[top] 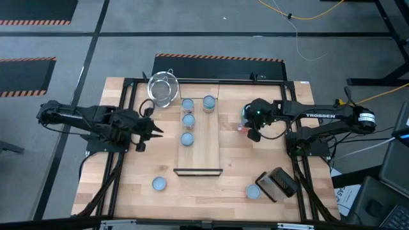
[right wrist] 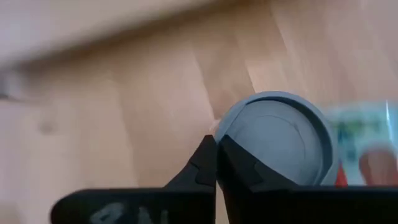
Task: Pick and place cans onto a shelf
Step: Put the canned mixed fruit on the shelf
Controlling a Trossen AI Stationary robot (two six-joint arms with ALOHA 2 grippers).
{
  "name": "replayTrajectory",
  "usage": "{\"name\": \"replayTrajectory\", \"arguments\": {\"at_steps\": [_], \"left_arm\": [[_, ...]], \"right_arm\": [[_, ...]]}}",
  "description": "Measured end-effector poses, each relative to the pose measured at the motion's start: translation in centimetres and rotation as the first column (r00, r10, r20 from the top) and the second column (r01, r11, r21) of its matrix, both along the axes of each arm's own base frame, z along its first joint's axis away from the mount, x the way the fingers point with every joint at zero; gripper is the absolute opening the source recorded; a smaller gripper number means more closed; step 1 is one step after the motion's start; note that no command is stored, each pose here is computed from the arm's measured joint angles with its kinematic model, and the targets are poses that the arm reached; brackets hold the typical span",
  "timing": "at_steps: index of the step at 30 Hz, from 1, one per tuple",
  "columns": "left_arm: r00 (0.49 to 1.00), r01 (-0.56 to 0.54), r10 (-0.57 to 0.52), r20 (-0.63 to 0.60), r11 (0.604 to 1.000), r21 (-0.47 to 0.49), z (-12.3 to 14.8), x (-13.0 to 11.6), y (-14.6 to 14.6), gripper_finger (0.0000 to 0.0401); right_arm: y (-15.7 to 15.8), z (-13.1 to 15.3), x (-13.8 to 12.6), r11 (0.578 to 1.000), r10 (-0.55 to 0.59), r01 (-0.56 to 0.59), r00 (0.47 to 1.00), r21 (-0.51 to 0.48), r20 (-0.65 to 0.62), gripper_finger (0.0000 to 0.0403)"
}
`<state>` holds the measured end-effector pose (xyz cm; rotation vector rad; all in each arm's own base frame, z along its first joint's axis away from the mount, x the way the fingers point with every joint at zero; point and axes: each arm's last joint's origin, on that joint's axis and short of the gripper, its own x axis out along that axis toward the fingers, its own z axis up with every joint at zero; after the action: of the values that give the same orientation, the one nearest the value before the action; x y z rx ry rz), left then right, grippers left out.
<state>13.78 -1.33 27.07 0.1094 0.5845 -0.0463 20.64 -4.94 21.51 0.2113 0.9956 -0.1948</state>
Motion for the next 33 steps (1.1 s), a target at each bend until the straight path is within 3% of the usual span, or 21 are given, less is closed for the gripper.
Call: {"name": "replayTrajectory", "arguments": {"at_steps": [4,11,20,26,33], "left_arm": [[0.997,0.021,-0.020,0.071,1.000,-0.007,-2.9,-0.6,-0.2,0.0069],[0.984,0.023,-0.020,0.179,1.000,-0.018,-7.0,-0.5,-0.3,0.0070],[0.974,0.017,-0.012,0.227,1.000,-0.020,-8.8,-0.4,-0.3,0.0069],[0.974,0.017,-0.012,0.227,1.000,-0.020,-8.8,-0.4,-0.3,0.0070],[0.974,0.017,-0.013,0.227,1.000,-0.020,-8.8,-0.4,-0.3,0.0070]], "right_arm": [[-0.1,2.7,1.0,0.998,0.064,-0.063,0.994,-0.017,0.088,0.0009],[-0.5,8.6,2.5,0.982,0.156,-0.123,0.956,-0.142,0.248,0.0008],[-1.3,14.3,6.3,0.943,0.290,-0.219,0.912,-0.251,0.292,0.0008],[-1.6,14.9,10.3,0.903,0.407,-0.346,0.879,-0.254,0.247,0.0008],[-1.7,12.2,14.0,0.854,0.512,-0.484,0.848,-0.191,0.141,0.0009]]}}
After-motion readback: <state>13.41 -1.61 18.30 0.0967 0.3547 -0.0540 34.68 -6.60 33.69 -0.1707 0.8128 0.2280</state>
